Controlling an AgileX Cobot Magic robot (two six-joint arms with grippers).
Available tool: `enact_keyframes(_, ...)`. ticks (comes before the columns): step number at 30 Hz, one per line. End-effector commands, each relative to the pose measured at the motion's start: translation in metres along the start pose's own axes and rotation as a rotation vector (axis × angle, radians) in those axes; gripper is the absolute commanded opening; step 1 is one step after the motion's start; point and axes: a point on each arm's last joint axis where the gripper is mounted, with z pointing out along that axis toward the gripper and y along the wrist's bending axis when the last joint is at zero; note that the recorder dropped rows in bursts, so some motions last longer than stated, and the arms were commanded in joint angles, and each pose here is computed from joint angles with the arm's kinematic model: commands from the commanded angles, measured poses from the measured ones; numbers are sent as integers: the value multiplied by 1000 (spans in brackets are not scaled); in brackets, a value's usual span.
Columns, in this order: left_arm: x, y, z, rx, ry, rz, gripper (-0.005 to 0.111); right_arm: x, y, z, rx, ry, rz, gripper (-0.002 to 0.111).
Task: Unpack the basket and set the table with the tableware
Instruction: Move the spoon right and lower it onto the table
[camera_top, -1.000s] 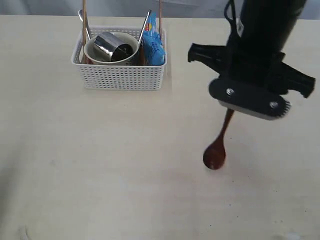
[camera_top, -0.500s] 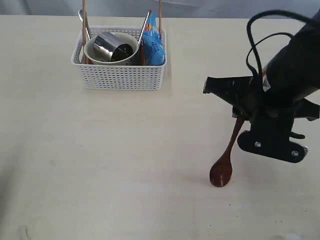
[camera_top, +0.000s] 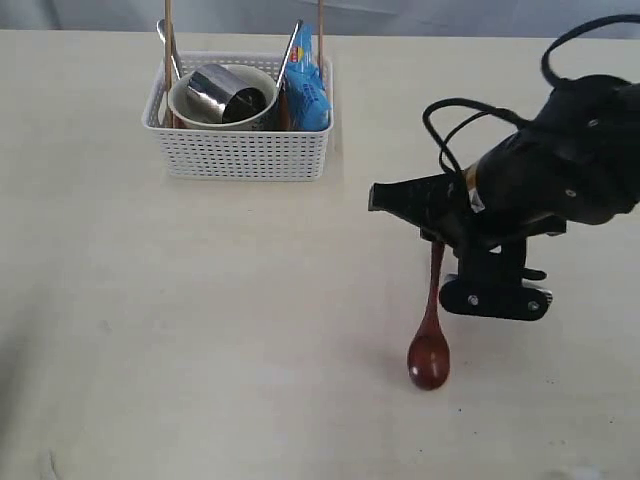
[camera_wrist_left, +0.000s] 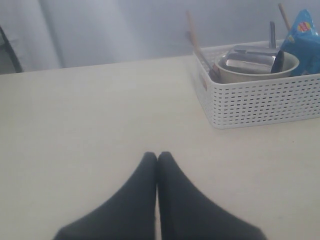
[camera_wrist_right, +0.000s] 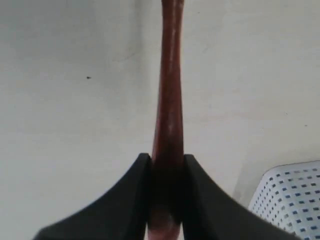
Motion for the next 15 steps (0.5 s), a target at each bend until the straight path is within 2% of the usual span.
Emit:
enact_keyframes(1,1,0,0,-1,-2,-3,0,-1,4,23,-51,17,-109,0)
enact_keyframes(6,1,0,0,-1,-2,-3,0,-4,3,35,-57,9,-62,0)
enact_keyframes(15,1,0,0,-1,-2,-3,0,-3,1,35,-39,14,-60,0)
